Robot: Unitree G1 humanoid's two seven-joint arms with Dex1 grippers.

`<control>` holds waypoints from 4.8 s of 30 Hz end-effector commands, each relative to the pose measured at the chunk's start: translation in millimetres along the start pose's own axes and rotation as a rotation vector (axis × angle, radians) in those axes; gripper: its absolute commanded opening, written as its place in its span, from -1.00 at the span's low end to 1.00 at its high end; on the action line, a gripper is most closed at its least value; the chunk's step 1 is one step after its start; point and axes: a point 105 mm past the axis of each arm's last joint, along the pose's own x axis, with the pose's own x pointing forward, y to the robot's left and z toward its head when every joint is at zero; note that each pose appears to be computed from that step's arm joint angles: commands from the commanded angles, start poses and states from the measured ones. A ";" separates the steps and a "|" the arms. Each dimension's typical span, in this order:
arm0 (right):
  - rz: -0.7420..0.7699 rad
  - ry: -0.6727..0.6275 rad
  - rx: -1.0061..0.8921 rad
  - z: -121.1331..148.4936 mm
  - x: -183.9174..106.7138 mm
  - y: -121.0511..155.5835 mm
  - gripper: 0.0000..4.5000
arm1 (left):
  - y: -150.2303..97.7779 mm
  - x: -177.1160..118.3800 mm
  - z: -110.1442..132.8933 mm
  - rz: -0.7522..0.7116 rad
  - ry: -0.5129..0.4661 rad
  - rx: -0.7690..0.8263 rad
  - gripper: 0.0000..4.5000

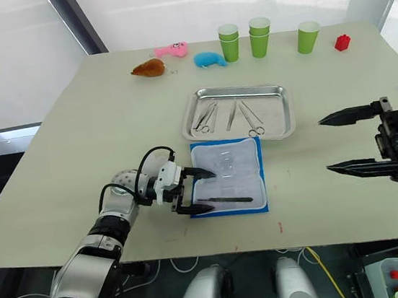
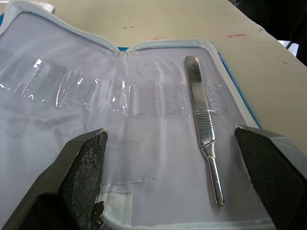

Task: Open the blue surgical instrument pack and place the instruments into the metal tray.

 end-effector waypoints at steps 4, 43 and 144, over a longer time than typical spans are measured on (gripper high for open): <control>-0.001 0.001 -0.029 -10.1 18.3 -1.8 0.97 | -39.8 11.6 -41.6 -0.145 0.097 -0.178 1.00; -0.025 0.301 -0.080 -159.6 174.3 -3.8 0.97 | -39.7 8.4 -38.9 -0.147 0.099 -0.167 1.00; -0.260 0.459 -0.175 -75.8 39.3 -41.1 -1.00 | -44.0 23.5 -40.2 -0.164 0.064 -0.175 1.00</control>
